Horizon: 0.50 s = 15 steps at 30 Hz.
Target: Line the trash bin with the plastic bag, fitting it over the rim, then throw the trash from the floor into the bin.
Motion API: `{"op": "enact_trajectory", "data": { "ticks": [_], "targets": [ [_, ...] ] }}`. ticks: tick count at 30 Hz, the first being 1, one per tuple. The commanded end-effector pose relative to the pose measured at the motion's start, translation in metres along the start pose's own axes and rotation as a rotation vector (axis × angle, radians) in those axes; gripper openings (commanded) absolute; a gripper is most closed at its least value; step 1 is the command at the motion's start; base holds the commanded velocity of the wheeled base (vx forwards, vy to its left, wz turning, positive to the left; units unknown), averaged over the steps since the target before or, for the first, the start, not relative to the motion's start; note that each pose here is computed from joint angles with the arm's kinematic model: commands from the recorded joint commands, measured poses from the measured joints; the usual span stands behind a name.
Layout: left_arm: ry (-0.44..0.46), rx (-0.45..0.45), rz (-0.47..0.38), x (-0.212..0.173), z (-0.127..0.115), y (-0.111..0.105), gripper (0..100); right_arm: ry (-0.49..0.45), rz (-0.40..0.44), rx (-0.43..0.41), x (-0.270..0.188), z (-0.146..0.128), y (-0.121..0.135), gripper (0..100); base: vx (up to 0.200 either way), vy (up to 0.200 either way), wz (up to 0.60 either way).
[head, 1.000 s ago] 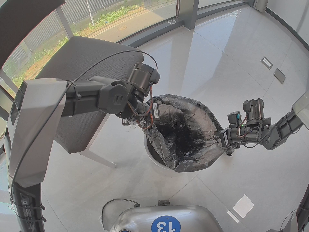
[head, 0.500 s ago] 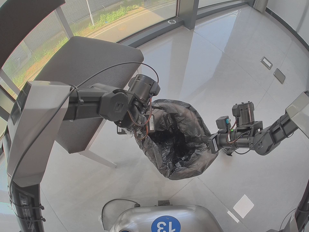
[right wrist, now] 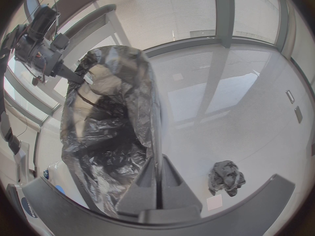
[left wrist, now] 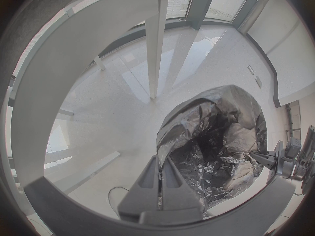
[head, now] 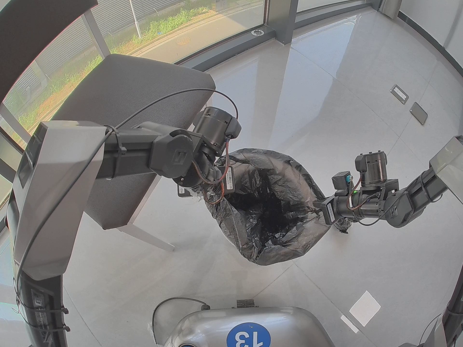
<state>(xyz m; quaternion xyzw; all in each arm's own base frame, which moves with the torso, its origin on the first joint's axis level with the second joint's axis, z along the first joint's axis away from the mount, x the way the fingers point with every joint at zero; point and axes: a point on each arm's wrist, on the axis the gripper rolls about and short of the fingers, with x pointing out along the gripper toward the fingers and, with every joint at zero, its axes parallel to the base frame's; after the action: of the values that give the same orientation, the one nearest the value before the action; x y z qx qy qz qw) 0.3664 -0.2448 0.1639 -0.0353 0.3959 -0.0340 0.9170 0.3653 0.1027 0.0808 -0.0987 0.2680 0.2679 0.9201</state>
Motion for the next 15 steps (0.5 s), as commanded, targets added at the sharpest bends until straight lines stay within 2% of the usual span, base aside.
{"op": "enact_trajectory", "data": {
  "ticks": [1,12,13,15],
  "targets": [
    [-0.013,-0.012,-0.007,0.0038,0.0047,-0.0028,0,-0.02,-0.043,0.014,-0.0061,0.0025,-0.0176,0,0.0,0.0,0.0],
    [-0.012,-0.025,-0.005,0.0046,0.0042,-0.0028,0,-0.014,-0.031,0.015,-0.0024,0.0012,-0.0134,0,0.0,0.0,0.0],
    [-0.016,-0.028,-0.007,0.0053,0.0049,-0.0034,0,-0.014,-0.031,0.018,-0.0024,0.0012,-0.0134,100,0.0,0.0,0.0],
    [-0.016,-0.038,-0.005,0.0083,0.0051,-0.003,0,-0.02,-0.034,0.017,-0.0039,0.0017,-0.0137,100,0.0,0.0,0.0]
  ]
}}
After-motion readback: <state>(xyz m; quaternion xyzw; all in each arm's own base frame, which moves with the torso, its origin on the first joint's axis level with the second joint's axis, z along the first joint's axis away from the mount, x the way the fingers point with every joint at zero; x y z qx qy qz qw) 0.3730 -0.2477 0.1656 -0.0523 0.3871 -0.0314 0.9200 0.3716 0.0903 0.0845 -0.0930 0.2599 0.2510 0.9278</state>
